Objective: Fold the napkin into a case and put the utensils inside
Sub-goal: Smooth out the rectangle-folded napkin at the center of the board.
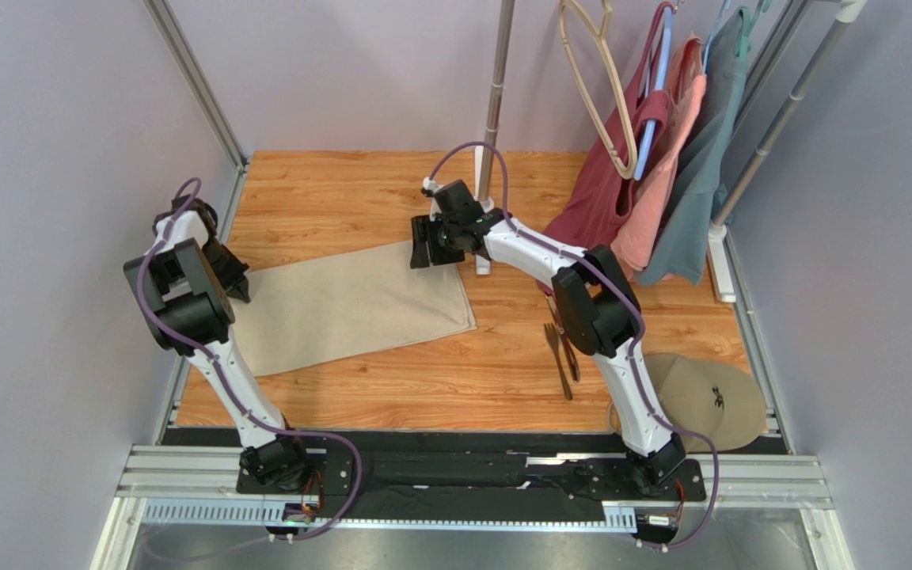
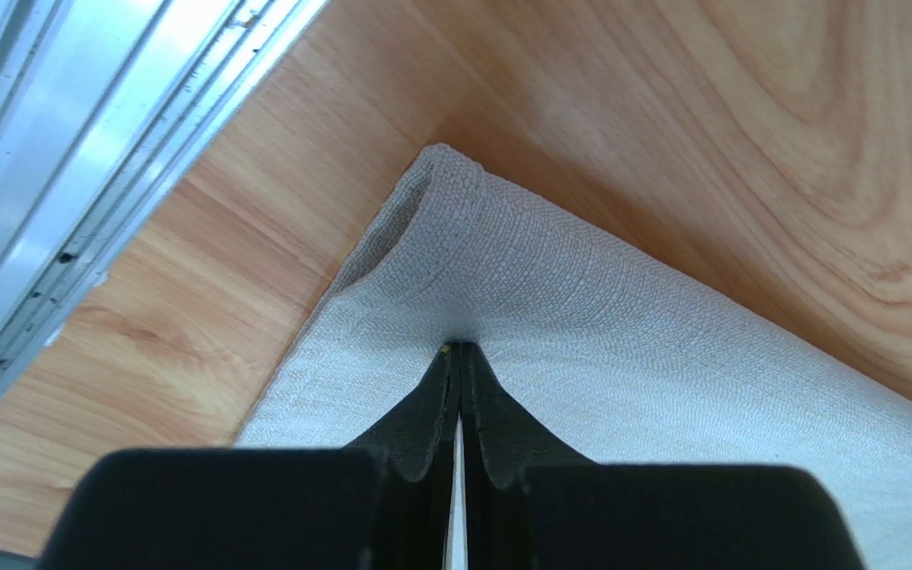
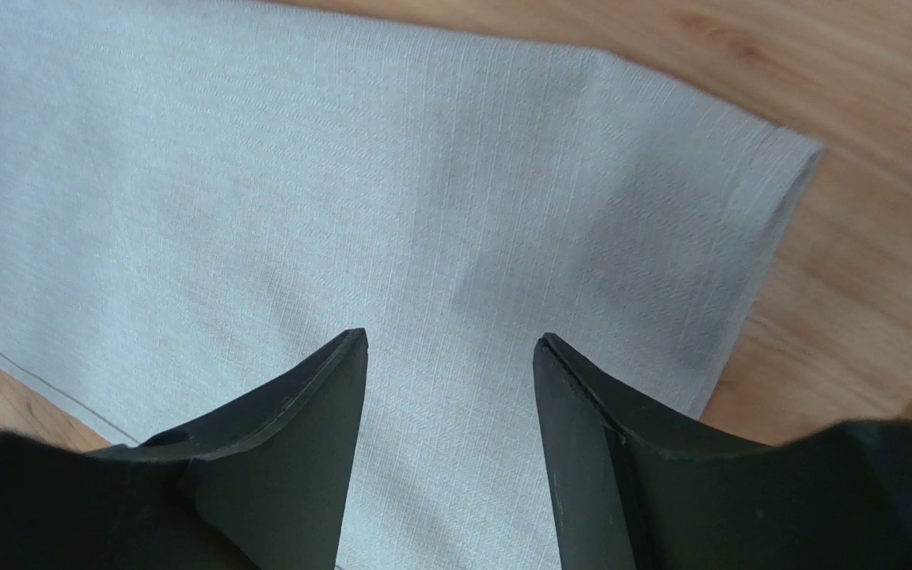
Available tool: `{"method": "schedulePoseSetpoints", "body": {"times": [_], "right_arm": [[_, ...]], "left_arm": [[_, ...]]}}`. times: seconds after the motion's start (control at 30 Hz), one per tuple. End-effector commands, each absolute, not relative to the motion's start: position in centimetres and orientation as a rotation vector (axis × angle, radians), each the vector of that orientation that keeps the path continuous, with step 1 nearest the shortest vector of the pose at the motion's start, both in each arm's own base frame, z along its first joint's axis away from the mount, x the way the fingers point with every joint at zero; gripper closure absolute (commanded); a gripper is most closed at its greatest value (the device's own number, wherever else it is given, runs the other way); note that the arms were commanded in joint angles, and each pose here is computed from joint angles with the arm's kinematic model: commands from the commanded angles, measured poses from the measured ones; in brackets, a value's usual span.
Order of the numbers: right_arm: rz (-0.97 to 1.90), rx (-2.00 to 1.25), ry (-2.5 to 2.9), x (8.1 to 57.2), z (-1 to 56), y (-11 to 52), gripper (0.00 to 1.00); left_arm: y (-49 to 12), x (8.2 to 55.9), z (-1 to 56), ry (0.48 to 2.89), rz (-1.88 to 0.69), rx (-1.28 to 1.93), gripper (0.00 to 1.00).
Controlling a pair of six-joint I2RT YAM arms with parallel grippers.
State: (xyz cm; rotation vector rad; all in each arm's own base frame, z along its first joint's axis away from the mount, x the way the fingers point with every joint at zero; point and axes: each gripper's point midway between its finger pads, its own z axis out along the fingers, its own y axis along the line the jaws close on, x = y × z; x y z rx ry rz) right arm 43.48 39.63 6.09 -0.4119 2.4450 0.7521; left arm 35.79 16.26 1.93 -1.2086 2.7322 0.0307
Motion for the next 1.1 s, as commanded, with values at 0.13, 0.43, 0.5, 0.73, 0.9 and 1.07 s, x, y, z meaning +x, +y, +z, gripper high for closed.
{"method": "schedulePoseSetpoints", "body": {"times": [0.13,0.43,0.5,0.73,0.9,1.07], "right_arm": [[0.658,-0.429,2.437,43.7,6.0,38.1,0.52],[0.688,-0.304,2.526,44.5,3.5,35.2,0.67],[0.719,-0.293,2.515,44.5,4.0,35.6,0.67],[0.764,-0.305,2.497,44.3,4.9,36.6,0.68],[0.758,-0.311,2.502,44.1,4.6,36.5,0.68],[0.723,-0.309,2.514,44.1,3.9,36.1,0.68]], "left_arm": [[14.7,35.6,3.8,2.727,-0.015,-1.107,0.84],[15.5,39.0,8.9,2.478,-0.109,-1.083,0.78],[16.2,39.6,8.3,2.462,-0.146,-1.117,0.82],[17.1,40.1,5.9,2.485,-0.174,-1.178,0.88],[18.7,40.4,4.3,2.508,-0.123,-1.220,0.88],[21.8,41.1,4.5,2.510,0.054,-1.179,0.87]]}}
